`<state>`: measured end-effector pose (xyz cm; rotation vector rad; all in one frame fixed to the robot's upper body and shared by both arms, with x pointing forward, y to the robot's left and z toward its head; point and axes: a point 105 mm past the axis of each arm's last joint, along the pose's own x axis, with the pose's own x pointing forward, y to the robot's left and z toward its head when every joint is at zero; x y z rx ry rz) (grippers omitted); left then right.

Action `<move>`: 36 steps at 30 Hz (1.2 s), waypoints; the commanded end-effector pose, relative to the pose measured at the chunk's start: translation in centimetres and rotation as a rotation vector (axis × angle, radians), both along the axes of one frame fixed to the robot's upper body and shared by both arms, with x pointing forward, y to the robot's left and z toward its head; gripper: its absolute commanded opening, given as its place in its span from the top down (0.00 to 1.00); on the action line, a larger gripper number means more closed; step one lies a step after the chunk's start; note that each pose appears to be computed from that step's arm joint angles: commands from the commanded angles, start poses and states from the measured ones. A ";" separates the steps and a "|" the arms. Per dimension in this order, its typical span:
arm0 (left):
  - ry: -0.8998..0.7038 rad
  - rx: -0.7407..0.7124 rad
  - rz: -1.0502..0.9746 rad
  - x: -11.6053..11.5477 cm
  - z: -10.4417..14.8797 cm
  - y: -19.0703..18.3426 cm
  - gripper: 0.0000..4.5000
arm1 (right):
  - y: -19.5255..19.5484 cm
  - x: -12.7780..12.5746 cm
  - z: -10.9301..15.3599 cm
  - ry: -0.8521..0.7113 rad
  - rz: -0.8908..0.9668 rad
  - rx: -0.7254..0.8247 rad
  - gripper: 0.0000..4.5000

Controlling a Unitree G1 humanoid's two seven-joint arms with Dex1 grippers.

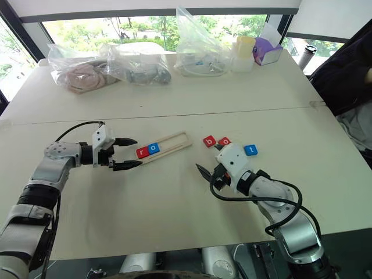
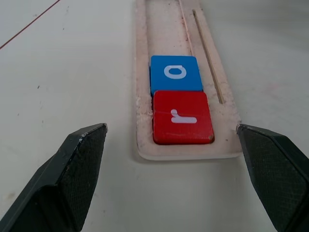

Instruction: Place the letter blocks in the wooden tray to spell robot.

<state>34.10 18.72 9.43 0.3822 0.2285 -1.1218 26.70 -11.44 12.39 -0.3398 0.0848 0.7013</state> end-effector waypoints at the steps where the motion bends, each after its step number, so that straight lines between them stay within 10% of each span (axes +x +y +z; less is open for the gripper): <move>1: -0.005 0.028 -0.016 -0.1 -0.4 -0.1 0.00 | 0.4 -0.3 1.1 -0.048 0.011 0.003 0.09; 36: 0.149 0.087 -0.051 -2.0 -5.2 -1.4 0.00 | 0.9 -0.4 0.8 -0.051 0.034 -0.031 0.09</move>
